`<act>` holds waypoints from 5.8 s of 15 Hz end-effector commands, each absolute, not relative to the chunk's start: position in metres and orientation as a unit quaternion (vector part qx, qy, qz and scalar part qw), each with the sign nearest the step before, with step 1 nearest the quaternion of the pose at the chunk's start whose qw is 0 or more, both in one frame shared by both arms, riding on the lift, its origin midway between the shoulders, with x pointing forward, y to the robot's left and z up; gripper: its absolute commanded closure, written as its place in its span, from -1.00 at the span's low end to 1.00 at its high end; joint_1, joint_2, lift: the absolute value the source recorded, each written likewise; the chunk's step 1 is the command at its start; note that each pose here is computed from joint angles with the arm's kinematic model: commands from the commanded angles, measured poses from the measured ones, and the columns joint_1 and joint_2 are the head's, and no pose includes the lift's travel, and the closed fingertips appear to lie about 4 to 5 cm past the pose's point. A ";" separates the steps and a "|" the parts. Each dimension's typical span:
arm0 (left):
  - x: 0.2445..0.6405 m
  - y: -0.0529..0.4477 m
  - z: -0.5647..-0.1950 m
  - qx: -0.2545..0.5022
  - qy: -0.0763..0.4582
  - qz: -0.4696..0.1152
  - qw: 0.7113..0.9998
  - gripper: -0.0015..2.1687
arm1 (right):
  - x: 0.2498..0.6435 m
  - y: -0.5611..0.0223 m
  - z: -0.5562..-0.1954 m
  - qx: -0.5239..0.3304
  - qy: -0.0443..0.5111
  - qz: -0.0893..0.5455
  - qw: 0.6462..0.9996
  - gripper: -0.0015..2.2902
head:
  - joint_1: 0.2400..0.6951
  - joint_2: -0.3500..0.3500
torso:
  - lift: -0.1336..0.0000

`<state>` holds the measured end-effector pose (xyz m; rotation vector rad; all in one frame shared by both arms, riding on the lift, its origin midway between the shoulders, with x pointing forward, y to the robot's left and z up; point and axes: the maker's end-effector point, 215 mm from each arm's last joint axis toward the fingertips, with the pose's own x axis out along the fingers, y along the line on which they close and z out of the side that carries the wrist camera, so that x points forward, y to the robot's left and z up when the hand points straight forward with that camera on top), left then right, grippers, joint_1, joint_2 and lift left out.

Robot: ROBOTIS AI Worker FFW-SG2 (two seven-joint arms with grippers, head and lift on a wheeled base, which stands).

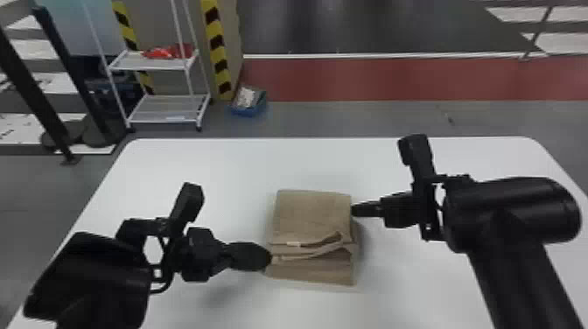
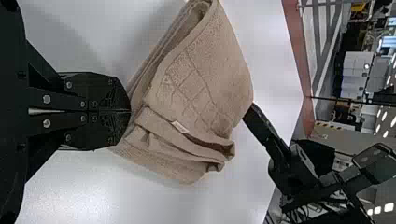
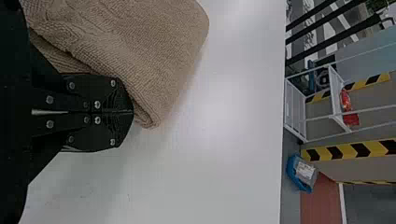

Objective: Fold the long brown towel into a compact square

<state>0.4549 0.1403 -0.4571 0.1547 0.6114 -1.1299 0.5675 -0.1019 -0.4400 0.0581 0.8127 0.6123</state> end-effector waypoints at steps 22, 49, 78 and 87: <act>0.477 0.248 -0.381 -0.028 0.183 -0.394 0.900 -0.97 | 0.492 -0.065 -0.371 -0.310 0.318 0.455 0.772 -0.87 | 1.00 0.60 | -0.86; 0.475 0.220 -0.405 -0.036 0.200 -0.378 0.903 -0.97 | 0.475 -0.037 -0.428 -0.441 0.347 0.502 0.658 -0.64 | 1.00 0.60 | -0.86; 0.437 0.136 -0.438 -0.020 0.213 -0.462 0.860 0.93 | 0.504 -0.015 -0.363 -0.356 0.298 0.503 0.729 0.29 | 1.00 0.46 | -0.86; 0.428 0.115 -0.469 0.001 0.236 -0.485 0.842 0.93 | 0.470 -0.022 -0.373 -0.363 0.308 0.532 0.701 0.29 | 1.00 0.37 | -0.86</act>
